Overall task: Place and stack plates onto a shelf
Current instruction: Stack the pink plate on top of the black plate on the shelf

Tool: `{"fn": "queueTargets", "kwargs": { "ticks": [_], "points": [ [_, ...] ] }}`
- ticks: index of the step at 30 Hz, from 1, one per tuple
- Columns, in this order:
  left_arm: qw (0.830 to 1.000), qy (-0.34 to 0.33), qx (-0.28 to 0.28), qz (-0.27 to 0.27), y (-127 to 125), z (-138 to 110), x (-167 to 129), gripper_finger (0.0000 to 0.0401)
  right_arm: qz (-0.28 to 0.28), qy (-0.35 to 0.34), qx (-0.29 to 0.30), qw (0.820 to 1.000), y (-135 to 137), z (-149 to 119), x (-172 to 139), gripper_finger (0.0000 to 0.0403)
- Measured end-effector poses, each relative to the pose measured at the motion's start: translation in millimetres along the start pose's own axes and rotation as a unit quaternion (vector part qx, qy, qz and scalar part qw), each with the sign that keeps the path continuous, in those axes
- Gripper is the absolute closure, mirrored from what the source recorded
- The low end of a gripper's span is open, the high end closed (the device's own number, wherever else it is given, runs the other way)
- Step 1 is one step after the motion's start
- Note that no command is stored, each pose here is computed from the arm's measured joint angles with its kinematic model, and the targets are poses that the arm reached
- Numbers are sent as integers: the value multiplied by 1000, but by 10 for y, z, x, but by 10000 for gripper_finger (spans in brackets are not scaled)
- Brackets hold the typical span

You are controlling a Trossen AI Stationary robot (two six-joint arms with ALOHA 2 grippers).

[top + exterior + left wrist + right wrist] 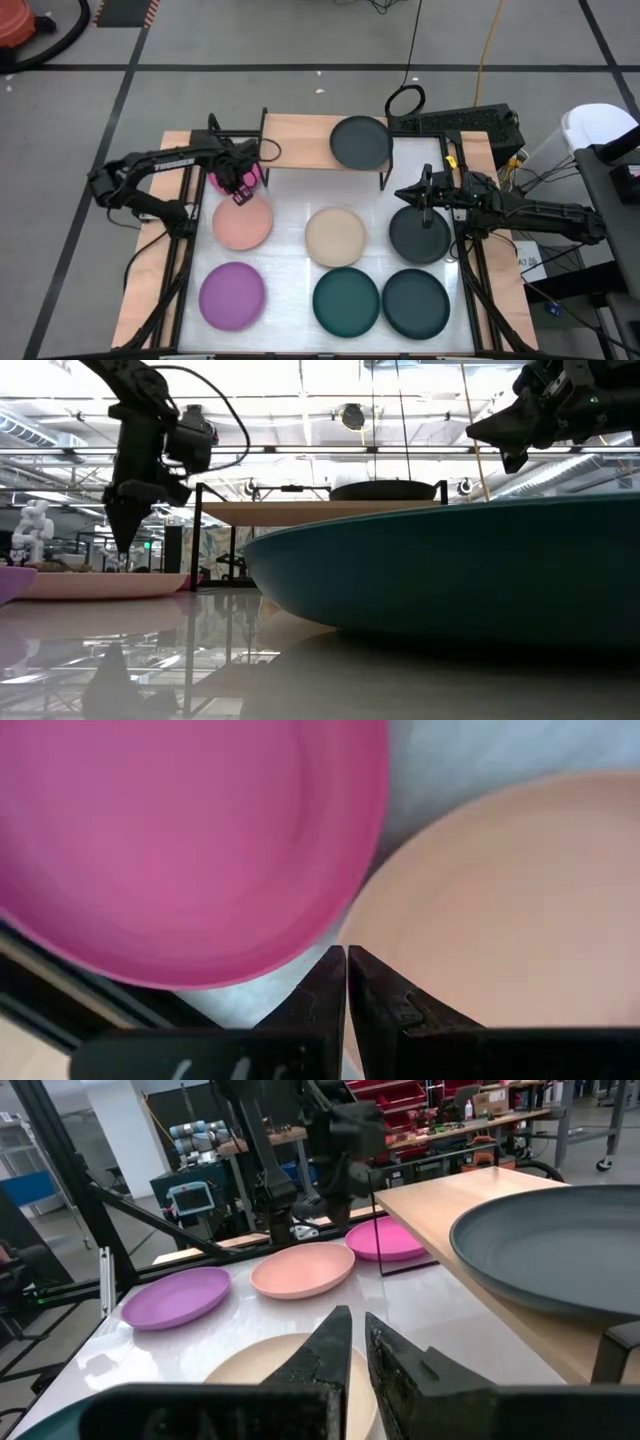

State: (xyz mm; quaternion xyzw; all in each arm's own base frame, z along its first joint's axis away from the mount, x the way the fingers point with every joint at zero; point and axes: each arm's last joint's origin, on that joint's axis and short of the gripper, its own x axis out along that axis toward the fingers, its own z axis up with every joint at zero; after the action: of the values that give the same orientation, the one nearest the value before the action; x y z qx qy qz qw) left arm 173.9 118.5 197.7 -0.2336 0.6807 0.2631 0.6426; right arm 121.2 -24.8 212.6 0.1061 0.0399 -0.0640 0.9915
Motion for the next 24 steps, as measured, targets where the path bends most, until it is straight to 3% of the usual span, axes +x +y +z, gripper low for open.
{"fn": "queueTargets", "kwargs": {
  "ticks": [12,24],
  "points": [
    [999,13,24,28,-40,29,62,253,-1,3,0,1000,-2,-6,2,383],
    [998,4,44,41,-17,-52,255,244,-3,14,4,1000,-6,-28,2,383]
  ]
}}
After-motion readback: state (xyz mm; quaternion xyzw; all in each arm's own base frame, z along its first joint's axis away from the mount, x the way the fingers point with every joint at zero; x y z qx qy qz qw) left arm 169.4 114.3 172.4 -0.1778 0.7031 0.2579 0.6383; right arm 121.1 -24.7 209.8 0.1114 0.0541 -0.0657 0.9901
